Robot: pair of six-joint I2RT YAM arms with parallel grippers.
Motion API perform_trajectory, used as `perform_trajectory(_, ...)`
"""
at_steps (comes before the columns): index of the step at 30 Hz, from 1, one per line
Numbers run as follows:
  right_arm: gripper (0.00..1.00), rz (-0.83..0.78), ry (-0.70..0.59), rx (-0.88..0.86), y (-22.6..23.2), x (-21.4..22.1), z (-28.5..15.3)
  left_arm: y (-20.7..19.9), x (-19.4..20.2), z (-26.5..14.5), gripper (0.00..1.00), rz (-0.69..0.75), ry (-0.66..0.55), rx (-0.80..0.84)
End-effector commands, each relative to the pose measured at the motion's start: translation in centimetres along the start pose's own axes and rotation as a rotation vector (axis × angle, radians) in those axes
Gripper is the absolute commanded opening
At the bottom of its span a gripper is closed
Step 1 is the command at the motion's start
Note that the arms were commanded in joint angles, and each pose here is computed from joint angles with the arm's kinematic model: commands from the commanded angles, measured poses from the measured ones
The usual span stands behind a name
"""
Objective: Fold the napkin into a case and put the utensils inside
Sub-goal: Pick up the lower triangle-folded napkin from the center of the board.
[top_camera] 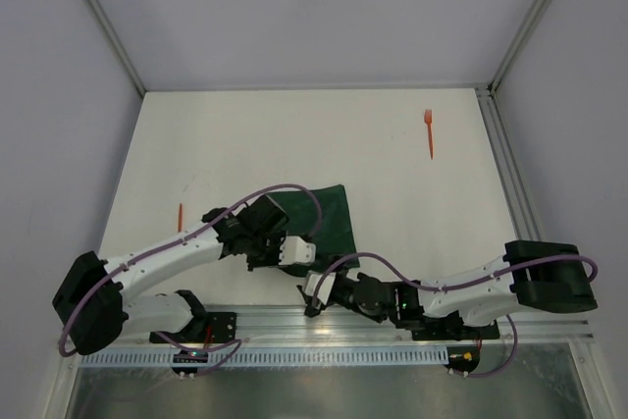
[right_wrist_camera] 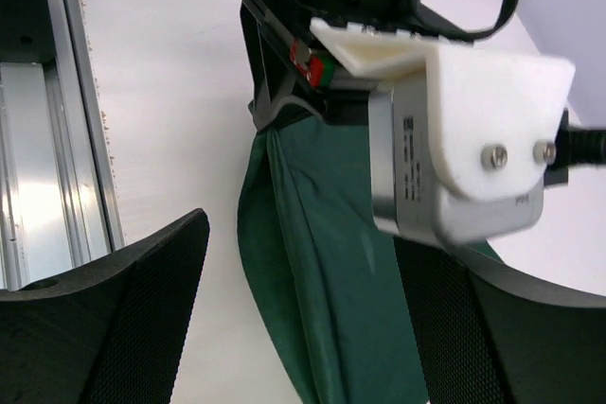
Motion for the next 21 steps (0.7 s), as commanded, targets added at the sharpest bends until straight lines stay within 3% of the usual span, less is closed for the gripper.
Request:
perform_trajectory(1,0.82,0.058,-0.029,0.089,-1.1,0.8,-1.1,0.7,-0.5,-0.2,0.0,-0.037,-0.021,-0.029)
perform_trajectory(11,0.82,-0.011,0.004,-0.001,-0.7,2.8,-3.0,1.7,-0.7,-0.3,0.0,-0.142,-0.035,-0.028)
perform_trajectory(21,0.87,-0.134,-0.006,0.08,0.8,4.7,2.0,1.7,-0.8,-0.5,0.0,-0.175,-0.051,-0.032)
Point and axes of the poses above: each gripper's point midway between its finger pads, its own z axis out along the fingers, its own y axis along the line the jaws close on, x = y × z, the point moved 4 cm from there along -z, back along the fingers, and after that the axes turned 10 degrees about z, right-handed, at the moved point
